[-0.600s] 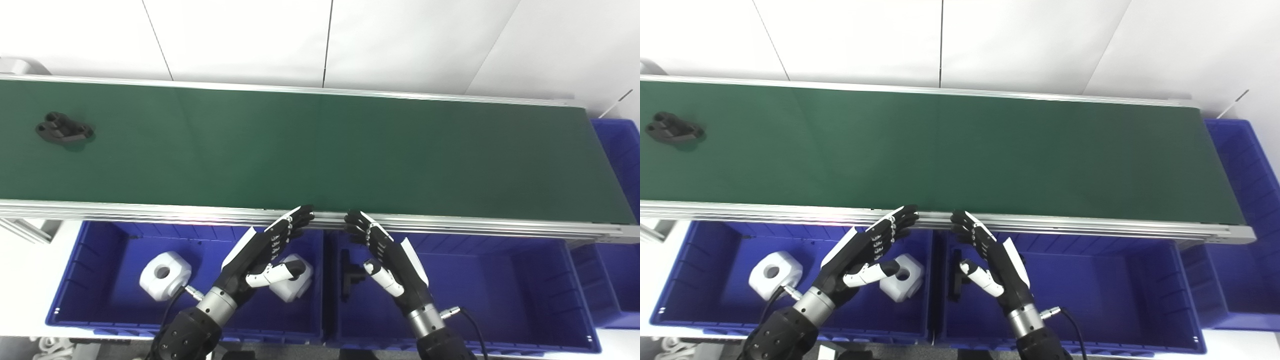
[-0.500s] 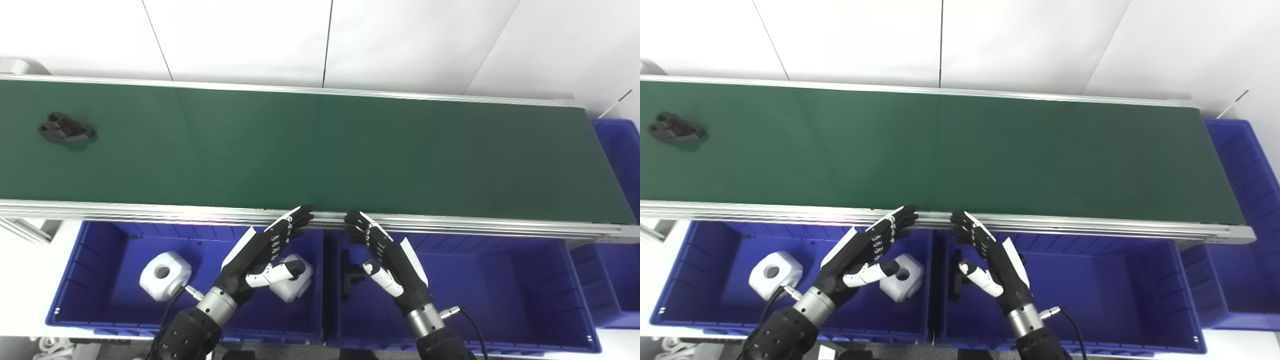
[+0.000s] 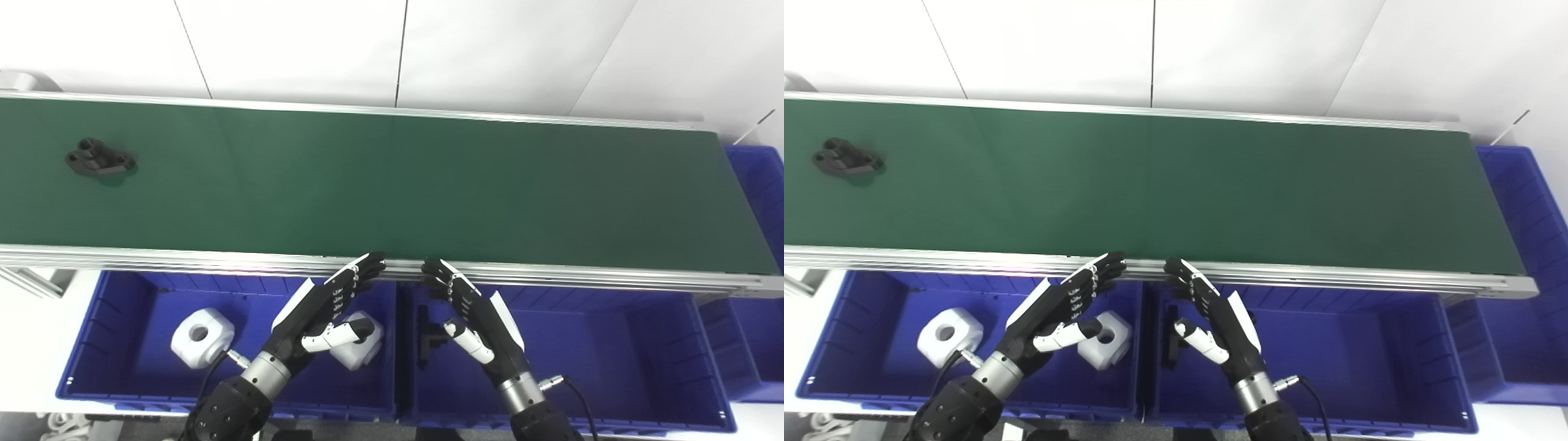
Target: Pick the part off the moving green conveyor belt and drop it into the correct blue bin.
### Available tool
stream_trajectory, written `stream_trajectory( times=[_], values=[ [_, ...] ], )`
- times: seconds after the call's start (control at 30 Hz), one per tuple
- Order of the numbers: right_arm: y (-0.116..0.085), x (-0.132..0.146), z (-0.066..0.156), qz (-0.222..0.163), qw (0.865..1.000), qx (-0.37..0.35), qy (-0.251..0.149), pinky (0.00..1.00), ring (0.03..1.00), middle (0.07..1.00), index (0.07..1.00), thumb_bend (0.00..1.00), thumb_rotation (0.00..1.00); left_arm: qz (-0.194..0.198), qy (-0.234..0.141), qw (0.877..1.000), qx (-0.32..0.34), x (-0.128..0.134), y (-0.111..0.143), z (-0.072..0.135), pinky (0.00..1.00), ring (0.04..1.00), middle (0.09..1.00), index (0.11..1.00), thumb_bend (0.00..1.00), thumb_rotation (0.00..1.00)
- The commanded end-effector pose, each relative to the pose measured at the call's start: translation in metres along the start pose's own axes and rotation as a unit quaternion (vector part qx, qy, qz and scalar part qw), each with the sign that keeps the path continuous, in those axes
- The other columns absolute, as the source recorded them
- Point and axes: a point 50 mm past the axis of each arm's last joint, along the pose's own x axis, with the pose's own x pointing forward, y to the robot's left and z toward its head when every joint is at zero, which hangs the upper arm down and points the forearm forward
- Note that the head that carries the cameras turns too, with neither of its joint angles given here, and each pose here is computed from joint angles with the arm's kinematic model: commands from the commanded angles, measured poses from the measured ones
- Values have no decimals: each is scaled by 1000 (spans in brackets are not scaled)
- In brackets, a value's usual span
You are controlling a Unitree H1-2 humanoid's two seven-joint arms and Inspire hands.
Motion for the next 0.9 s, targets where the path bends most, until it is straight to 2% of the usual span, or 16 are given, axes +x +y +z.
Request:
stream_trajectory(
  times=[0.0,0.87],
  values=[
    [-2,4,13,-5,999,0,-48,806,853,885,895,867,877,-3,-24,1000,-4,5,0,9,953,958,926,914,779,628],
    [-8,1,2,-3,1000,10,-30,810,851,880,894,868,865,-5,-19,1000,-10,9,-8,-1,945,954,922,911,760,591]
  ],
)
